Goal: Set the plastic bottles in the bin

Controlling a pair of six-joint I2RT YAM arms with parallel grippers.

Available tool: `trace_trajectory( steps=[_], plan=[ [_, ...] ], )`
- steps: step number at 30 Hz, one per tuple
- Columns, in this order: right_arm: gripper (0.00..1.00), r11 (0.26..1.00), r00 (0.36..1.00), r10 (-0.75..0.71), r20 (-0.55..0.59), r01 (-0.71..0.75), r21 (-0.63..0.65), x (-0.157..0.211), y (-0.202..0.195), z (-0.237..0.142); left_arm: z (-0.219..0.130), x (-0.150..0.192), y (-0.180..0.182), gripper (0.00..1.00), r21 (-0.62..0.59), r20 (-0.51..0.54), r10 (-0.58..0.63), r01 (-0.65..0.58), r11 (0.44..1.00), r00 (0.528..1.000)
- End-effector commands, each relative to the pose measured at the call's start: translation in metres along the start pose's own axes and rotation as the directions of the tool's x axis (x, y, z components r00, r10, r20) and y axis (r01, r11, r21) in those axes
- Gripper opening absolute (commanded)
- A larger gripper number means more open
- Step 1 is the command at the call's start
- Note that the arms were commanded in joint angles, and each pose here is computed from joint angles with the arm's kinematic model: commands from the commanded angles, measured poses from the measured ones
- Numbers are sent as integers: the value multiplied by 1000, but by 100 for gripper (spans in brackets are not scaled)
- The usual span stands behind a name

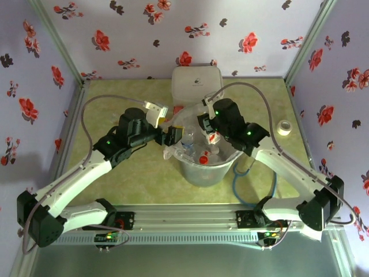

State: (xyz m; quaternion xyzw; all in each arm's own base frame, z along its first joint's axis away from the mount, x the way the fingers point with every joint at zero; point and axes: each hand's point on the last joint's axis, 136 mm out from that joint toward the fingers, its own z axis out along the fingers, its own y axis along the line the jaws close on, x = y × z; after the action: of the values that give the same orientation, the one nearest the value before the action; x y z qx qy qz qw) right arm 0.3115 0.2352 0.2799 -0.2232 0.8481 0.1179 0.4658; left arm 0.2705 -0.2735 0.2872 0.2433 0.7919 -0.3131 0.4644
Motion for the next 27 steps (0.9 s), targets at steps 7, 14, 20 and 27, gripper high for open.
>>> trace_trajectory(
  steps=[7,14,20,27],
  plan=[
    [31,987,990,-134,-53,138,78,-2,-15,-24,2,0,-1,96,-10,-10,27,-27,1000,1000],
    [31,993,968,-96,-232,111,49,78,-13,2,4,1,0,96,-15,-17,29,-30,999,999],
    [32,1000,960,21,-280,-26,-14,114,2,14,10,-1,-1,96,-14,-22,30,-30,999,999],
    [66,1000,977,-5,-213,11,26,75,-8,-9,8,-4,-4,96,-7,-14,37,-37,999,999]
  ],
)
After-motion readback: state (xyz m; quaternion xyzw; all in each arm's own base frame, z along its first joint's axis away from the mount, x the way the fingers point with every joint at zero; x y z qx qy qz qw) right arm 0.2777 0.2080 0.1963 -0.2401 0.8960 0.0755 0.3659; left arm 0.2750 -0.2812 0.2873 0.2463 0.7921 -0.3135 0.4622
